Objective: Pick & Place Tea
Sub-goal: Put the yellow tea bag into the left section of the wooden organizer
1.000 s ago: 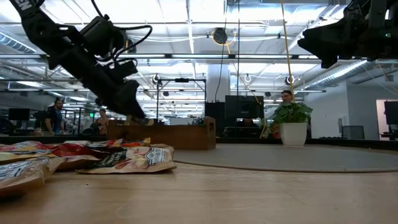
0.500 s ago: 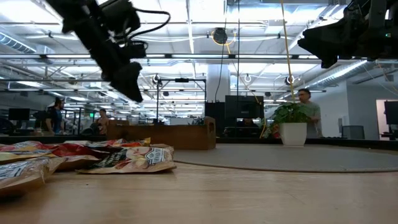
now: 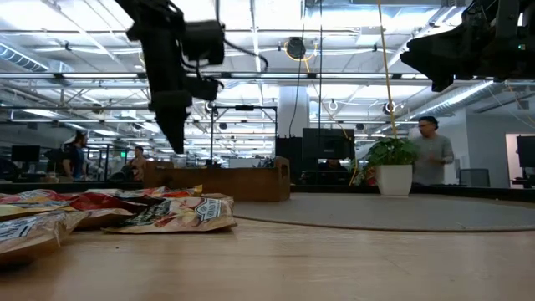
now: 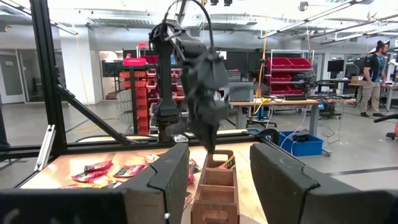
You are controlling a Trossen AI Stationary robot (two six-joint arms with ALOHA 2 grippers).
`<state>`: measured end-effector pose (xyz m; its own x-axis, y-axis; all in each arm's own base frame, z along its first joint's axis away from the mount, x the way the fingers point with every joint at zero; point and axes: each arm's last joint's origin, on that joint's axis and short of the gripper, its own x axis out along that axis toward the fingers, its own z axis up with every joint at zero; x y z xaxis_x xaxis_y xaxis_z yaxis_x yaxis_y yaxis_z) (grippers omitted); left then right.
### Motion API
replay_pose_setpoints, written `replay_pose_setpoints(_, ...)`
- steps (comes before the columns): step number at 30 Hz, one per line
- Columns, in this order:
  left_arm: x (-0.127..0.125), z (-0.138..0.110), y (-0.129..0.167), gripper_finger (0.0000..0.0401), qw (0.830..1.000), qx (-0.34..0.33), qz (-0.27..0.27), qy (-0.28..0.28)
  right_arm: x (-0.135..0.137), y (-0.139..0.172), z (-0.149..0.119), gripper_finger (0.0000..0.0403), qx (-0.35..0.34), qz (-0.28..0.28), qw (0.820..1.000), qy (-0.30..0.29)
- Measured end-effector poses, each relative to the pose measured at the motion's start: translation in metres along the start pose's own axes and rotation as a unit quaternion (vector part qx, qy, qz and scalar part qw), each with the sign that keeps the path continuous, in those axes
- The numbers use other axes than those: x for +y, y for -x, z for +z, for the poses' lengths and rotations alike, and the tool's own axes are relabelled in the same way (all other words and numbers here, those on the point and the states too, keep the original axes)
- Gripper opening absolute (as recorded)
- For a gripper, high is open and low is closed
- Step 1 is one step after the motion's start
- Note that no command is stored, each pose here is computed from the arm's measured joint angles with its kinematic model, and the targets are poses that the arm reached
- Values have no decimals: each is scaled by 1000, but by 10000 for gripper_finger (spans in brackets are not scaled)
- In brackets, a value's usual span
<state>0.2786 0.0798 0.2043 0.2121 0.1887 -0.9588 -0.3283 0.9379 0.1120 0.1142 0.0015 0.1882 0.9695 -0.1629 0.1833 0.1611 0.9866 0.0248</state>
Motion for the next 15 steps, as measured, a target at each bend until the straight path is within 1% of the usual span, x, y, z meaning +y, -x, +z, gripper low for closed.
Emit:
replay_pose_setpoints(2,-2,3,-10,2,1000,17,-11,-4,0,0,0,155,0,0,1000,0)
replay_pose_setpoints(5,-3,4,-25,2,999,41,-11,-12,0,0,0,155,0,0,1000,0)
replay_pose_setpoints(9,-1,3,-35,1,998,68,-8,-10,0,0,0,155,0,0,1000,0)
replay_pose_setpoints(15,4,2,-37,1,997,75,-7,-3,0,0,0,155,0,0,1000,0)
